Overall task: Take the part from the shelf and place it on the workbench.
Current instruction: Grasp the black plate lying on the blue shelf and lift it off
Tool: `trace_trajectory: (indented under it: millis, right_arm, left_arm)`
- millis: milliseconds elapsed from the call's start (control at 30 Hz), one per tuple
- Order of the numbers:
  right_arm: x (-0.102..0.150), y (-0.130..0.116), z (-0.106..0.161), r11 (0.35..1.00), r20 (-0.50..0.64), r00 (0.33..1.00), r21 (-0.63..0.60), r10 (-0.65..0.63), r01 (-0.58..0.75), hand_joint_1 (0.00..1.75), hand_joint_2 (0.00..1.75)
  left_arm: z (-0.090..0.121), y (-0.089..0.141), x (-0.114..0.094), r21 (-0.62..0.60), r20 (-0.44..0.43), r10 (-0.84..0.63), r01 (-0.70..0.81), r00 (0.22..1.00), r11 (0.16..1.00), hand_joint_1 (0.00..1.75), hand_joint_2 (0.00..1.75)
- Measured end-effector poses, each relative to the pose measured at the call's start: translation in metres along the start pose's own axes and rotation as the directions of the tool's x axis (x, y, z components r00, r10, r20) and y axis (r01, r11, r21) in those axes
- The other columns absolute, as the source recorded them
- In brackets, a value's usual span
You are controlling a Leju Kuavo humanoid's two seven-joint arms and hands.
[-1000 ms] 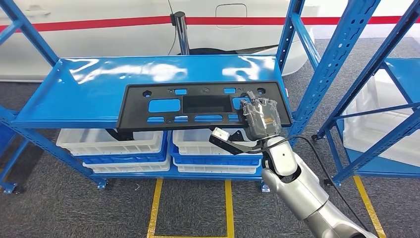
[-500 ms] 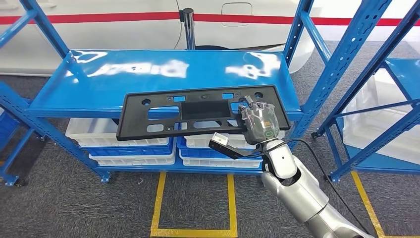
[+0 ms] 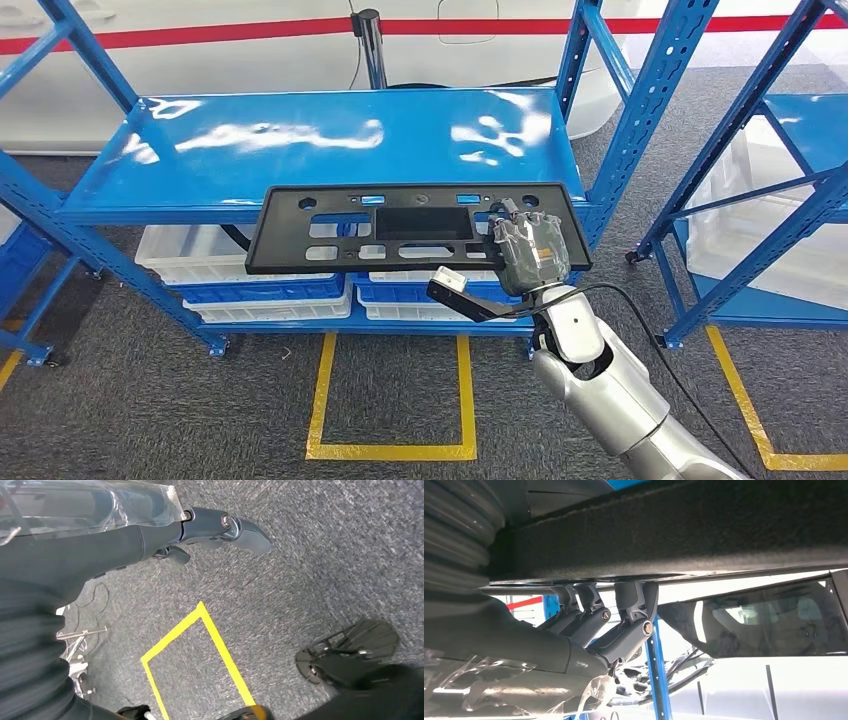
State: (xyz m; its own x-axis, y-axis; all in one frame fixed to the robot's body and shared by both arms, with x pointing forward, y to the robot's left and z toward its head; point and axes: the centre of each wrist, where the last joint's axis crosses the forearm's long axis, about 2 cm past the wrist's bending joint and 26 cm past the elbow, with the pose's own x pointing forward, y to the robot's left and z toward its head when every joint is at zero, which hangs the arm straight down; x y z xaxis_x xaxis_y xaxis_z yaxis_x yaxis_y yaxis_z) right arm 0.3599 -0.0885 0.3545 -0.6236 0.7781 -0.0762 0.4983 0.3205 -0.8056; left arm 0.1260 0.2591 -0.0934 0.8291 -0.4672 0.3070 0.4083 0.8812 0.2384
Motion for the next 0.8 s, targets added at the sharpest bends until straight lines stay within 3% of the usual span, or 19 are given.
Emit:
trace_trajectory:
  millis: [800]
  right_arm:
    - [-0.0048,-0.0038,0.0041,1.0,-0.001,1.0,-0.01,0.023,-0.023,1.75,1.75]
  left_arm:
    - [-0.0009,0.0046,0.0032,0.007,-0.003,-0.028,0.028,1.0,1.0,0.0,1.75]
